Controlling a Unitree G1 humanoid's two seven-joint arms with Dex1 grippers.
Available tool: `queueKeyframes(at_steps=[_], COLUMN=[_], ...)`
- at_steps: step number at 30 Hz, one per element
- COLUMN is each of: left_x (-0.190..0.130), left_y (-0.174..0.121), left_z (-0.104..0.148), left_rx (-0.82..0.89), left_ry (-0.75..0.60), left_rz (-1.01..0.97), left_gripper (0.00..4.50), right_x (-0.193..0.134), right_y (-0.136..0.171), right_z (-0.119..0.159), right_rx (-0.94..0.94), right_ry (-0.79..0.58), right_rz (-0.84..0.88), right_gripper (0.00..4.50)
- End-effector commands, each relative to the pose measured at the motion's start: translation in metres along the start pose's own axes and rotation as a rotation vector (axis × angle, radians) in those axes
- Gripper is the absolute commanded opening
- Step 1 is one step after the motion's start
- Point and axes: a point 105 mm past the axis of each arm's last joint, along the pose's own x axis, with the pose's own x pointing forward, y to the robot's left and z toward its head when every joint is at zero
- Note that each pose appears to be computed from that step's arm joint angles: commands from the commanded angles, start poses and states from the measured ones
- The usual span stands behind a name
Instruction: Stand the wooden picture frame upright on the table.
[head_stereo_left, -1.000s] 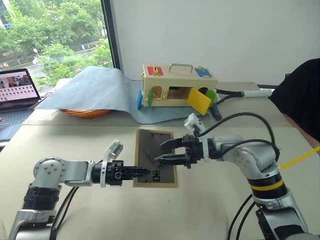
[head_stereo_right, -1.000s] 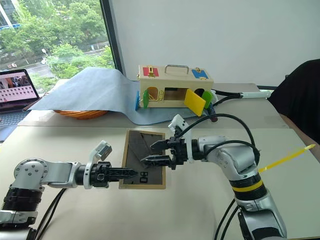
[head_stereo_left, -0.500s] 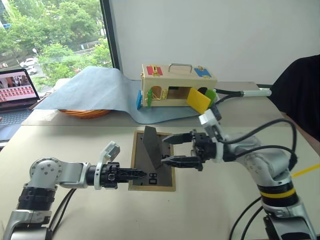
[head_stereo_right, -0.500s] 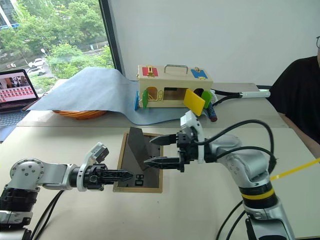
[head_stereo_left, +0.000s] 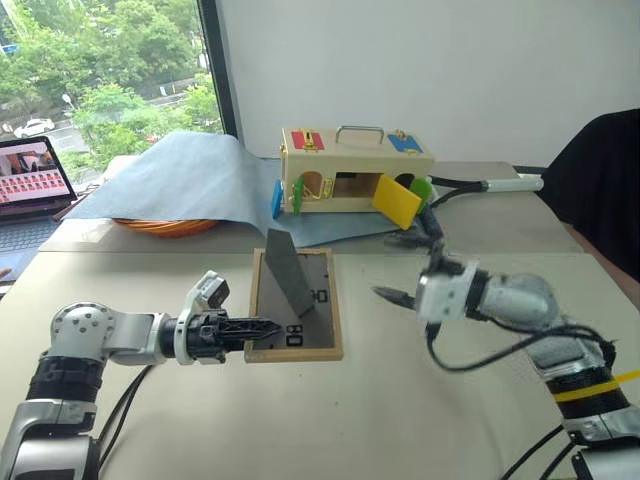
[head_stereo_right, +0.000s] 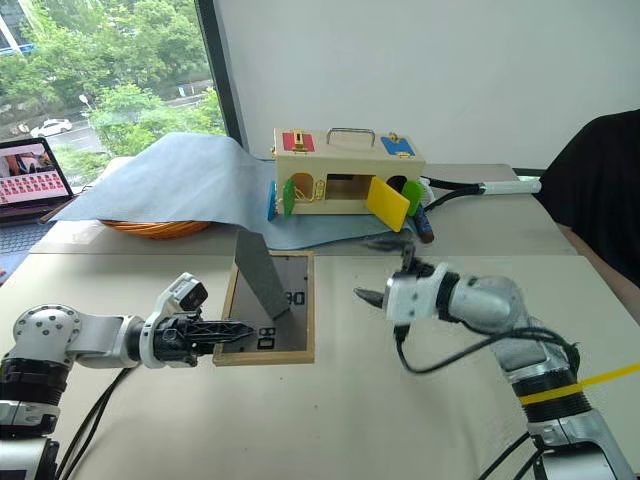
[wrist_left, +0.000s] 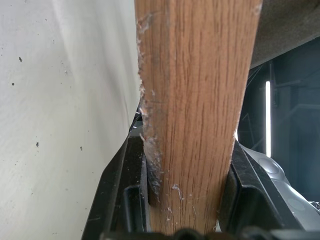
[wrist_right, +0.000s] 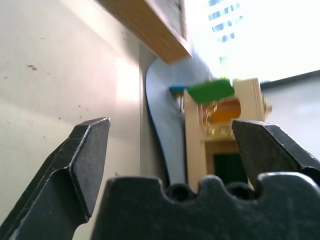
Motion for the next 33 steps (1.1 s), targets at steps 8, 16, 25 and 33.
queueKeyframes(at_steps=[8,16,25,33], left_x=[0.009,0.003,-0.029,-0.069], left_y=[-0.010,-0.004,-0.034,-0.062], left_z=[-0.004,-0.006,0.017,0.029], left_rx=[0.069,0.078,0.310,0.649], left_ry=[0.049,0.037,-0.129,-0.288], left_rz=[-0.029,0.011,0.018,0.158], left_gripper=[1.17,1.17,3.97,4.50], right_x=[0.040,0.038,0.033,0.039], right_y=[-0.008,-0.012,-0.021,-0.029], right_z=[0.034,0.031,0.017,-0.017], right_rx=[-0.191,-0.144,-0.057,0.446], right_ry=[-0.193,-0.212,-0.172,-0.107], right_rz=[-0.197,-0.224,-0.247,-0.272], right_gripper=[4.23,1.80,1.24,1.24])
